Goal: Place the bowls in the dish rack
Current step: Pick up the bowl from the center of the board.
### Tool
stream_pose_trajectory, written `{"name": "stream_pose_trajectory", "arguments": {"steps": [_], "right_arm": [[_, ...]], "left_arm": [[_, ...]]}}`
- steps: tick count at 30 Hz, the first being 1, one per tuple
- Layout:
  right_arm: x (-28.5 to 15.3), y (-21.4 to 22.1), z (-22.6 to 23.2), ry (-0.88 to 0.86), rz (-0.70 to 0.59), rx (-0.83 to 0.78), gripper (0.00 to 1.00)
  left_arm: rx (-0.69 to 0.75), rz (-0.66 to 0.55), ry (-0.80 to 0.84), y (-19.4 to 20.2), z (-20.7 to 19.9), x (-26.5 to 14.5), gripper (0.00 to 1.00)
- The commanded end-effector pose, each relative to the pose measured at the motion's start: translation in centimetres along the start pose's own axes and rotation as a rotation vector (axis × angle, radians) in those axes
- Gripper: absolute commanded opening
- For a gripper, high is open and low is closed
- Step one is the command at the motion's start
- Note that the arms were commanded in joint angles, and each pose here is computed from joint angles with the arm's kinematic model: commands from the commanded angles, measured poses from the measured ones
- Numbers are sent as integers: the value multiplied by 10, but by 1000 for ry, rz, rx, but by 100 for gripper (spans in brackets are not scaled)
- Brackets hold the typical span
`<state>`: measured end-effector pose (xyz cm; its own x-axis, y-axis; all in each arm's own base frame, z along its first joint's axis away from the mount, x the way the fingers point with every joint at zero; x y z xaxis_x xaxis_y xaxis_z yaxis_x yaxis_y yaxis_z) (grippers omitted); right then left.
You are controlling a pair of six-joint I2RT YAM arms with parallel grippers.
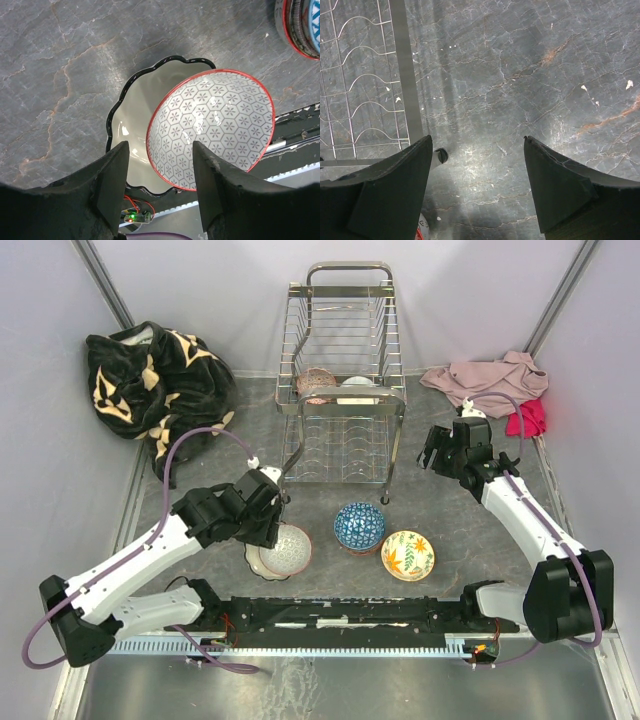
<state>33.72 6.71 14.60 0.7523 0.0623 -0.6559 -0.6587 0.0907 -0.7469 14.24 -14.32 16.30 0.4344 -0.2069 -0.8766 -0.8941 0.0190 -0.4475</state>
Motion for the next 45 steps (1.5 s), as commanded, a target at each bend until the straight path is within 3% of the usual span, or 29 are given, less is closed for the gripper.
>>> {"name": "stream_pose_trajectory", "arguments": {"steps": [1, 12, 20, 22, 26, 35, 45], "right_arm": [[-1, -9, 4, -21, -38, 12, 81], [-3, -10, 6, -34, -45, 14, 80], [-4, -11, 7, -40, -51, 16, 80], [-4, -11, 8, -42, -49, 16, 80], [-4, -10, 8, -43, -49, 16, 80], [-4, -10, 9, -50, -46, 17, 79], [-7, -10, 8, -48, -51, 15, 79]], "left_arm": [[-46, -1, -12, 3, 1, 4, 59], [-47, 49, -35, 12, 0, 22, 52], [-46, 65, -47, 14, -1, 29, 41], [-46, 71, -48, 14, -1, 31, 33], [-46, 62, -39, 11, -4, 29, 4], [-88, -65, 82, -22, -23, -11, 3], [-178, -339, 66, -88, -20, -62, 3]]}}
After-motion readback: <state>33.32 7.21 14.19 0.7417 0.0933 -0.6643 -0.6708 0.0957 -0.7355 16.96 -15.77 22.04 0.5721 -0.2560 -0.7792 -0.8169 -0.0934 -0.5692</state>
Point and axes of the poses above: each gripper's point midway between its finger pads, its own x axis out along the fingers, its own z axis along the line the jaws close on, y = z × x, the point moved 1 cm from there along -x, back along the fingers, and after that the axes turned 13 degrees about -x, right-handed, at the moved point
